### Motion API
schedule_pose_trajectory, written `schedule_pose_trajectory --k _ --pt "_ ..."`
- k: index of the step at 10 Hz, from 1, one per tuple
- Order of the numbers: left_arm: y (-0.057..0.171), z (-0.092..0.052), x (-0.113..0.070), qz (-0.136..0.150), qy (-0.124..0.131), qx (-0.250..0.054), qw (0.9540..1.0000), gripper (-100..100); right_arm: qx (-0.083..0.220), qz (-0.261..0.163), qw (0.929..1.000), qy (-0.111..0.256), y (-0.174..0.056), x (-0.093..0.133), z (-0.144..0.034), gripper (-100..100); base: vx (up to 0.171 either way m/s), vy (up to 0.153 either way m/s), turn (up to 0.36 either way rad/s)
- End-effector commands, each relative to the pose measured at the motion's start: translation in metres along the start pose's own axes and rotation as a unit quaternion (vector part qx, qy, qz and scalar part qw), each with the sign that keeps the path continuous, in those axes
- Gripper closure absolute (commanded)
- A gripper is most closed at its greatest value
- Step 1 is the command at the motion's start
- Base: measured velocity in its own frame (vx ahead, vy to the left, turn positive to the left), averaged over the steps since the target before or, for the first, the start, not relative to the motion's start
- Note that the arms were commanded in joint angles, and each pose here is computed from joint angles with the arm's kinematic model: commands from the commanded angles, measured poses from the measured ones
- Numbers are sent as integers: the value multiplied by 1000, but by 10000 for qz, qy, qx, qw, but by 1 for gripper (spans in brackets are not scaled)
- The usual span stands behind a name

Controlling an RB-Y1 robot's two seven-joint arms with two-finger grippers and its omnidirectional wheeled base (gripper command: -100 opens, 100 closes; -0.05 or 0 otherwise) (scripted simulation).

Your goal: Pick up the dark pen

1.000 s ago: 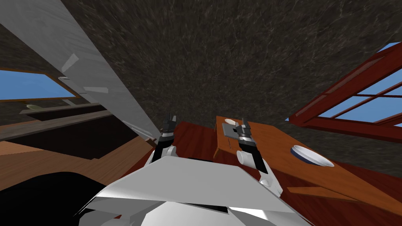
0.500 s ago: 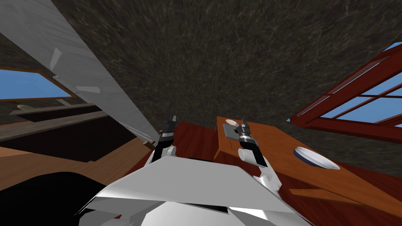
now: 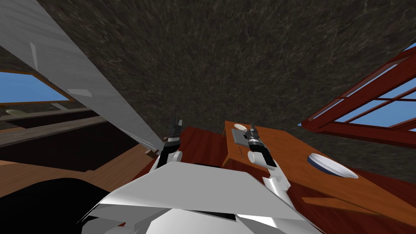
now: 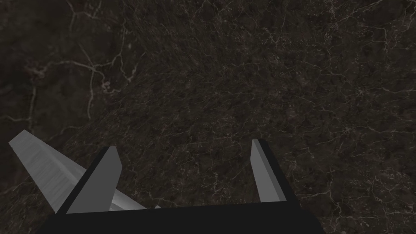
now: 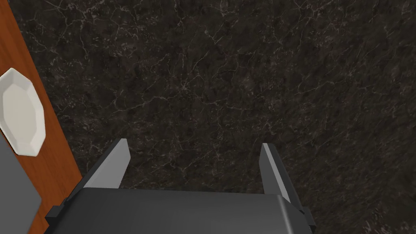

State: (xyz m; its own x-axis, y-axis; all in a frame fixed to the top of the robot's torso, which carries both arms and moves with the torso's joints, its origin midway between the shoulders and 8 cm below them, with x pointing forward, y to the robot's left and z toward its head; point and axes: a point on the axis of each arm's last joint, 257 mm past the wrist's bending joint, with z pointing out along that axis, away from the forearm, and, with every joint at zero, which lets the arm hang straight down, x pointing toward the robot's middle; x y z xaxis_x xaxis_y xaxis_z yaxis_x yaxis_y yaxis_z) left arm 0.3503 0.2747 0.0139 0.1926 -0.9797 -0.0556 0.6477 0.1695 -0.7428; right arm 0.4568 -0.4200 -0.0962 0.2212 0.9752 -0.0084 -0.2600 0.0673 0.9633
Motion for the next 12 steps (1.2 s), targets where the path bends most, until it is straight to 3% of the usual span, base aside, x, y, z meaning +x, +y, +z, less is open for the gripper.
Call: schedule_pose_trajectory --k 1,5,10,12 --pt "0 0 0 0 0 0 10000 0 352 114 9992 -137 -23 -21 4 -100 59 50 -34" --pt "0 0 0 0 0 0 10000 0 1038 385 9930 -412 -67 -52 10 -100 89 53 -32" --pt "0 0 0 0 0 0 10000 0 1862 911 9745 -853 -122 -95 9 -100 68 42 -33" --pt "0 0 0 0 0 0 10000 0 2118 929 9686 -907 -139 -98 1 -100 45 26 -21"
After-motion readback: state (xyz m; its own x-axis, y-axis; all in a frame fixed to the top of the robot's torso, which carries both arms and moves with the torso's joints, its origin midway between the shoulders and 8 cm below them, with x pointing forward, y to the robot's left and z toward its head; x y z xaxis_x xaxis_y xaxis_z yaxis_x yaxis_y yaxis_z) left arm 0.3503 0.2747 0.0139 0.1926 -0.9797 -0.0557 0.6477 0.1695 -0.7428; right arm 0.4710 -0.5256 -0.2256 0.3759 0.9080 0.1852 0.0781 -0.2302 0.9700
